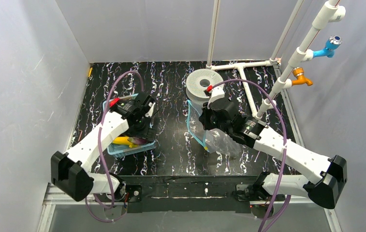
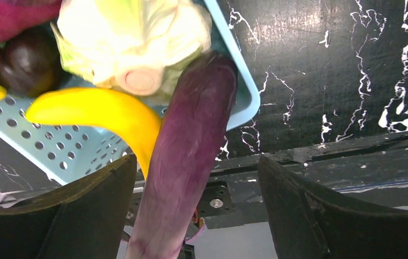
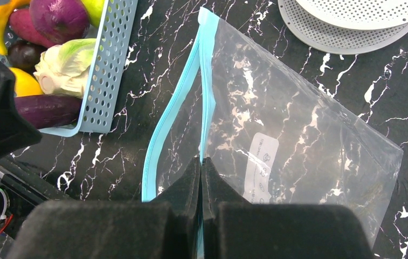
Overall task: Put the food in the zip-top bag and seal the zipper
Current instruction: Pick up the fake vegetable from the bin.
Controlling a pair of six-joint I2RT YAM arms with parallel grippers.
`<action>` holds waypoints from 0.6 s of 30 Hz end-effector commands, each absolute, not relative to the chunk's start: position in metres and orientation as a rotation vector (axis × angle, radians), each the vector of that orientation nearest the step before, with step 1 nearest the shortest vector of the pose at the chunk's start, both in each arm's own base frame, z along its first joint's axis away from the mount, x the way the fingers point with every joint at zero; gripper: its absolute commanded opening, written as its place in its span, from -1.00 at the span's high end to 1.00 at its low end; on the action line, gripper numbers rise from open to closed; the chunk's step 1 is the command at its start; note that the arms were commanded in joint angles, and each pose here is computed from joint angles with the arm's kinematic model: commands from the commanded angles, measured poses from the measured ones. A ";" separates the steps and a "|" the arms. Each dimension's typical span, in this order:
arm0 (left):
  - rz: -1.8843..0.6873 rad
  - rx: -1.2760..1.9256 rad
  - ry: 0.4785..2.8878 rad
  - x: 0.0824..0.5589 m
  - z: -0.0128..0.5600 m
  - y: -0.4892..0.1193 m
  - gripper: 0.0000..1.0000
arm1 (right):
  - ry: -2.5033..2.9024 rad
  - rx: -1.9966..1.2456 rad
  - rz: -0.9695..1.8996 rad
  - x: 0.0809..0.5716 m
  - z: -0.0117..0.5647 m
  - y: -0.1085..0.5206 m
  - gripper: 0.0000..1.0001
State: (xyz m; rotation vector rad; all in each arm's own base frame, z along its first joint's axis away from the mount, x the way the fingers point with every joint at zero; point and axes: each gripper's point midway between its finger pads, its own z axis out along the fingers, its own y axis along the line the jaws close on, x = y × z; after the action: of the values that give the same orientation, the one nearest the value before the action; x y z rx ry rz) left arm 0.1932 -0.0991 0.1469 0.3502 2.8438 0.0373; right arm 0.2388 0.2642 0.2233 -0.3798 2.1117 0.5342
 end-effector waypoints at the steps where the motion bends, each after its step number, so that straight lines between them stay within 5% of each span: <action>1: 0.106 0.475 2.802 0.210 0.155 -0.101 -0.58 | 2.068 -0.355 0.559 0.240 0.237 0.265 0.97; 18: 0.260 0.622 2.853 0.210 0.139 -0.097 -0.26 | 2.094 -0.369 0.556 0.243 0.232 0.272 0.97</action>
State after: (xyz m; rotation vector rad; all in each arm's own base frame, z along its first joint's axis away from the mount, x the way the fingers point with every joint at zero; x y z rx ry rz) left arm 0.2134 -0.1007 0.1357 0.5923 2.8534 0.2241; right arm 0.2399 0.2659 0.2159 -0.3869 2.1314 0.5209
